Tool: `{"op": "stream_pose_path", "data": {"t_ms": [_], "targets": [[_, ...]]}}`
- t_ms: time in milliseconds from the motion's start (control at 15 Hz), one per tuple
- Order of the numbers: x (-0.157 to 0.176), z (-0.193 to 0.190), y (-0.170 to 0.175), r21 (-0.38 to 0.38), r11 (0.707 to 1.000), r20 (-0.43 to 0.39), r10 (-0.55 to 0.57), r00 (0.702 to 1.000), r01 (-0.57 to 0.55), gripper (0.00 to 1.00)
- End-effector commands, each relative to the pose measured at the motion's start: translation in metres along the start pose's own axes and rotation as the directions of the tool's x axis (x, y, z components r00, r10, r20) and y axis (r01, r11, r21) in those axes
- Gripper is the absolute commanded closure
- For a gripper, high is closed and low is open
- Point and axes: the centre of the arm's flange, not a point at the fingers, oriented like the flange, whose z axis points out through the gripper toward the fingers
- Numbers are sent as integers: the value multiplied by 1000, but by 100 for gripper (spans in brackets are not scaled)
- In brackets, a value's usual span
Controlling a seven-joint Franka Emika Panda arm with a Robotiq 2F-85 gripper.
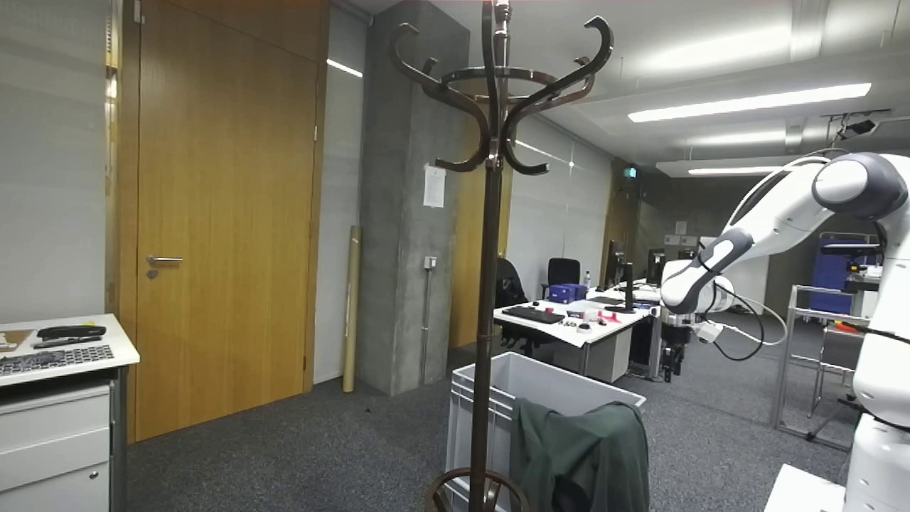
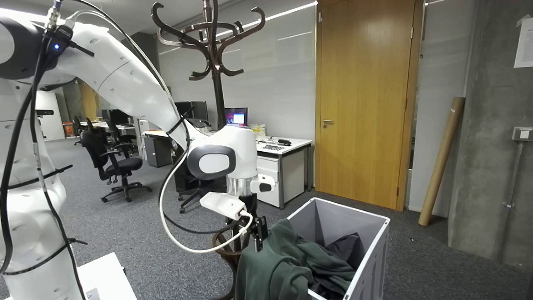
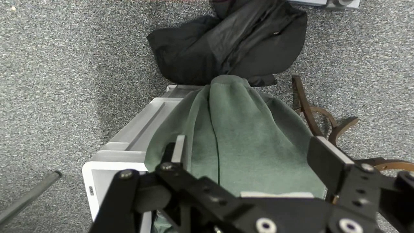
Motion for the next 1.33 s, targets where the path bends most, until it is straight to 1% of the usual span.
{"op": "stream_pose_path", "data": {"t_ms": [0, 267, 467, 667, 933, 1067, 1267], "targets": [[2, 1, -1, -1, 1000, -18, 16, 1000, -16, 0], [11, 18, -10, -46, 999, -107, -9, 994, 4, 0], [24, 39, -20, -75, 997, -122, -31, 992, 22, 0], [35, 60, -28, -72, 996, -106, -61, 992, 54, 0], [42, 81, -32, -43, 996, -73, -84, 994, 81, 0], [46, 91, -31, -33, 997, -65, -75, 995, 73, 0], [54, 106, -29, -8, 1000, -54, -27, 998, 27, 0]]}}
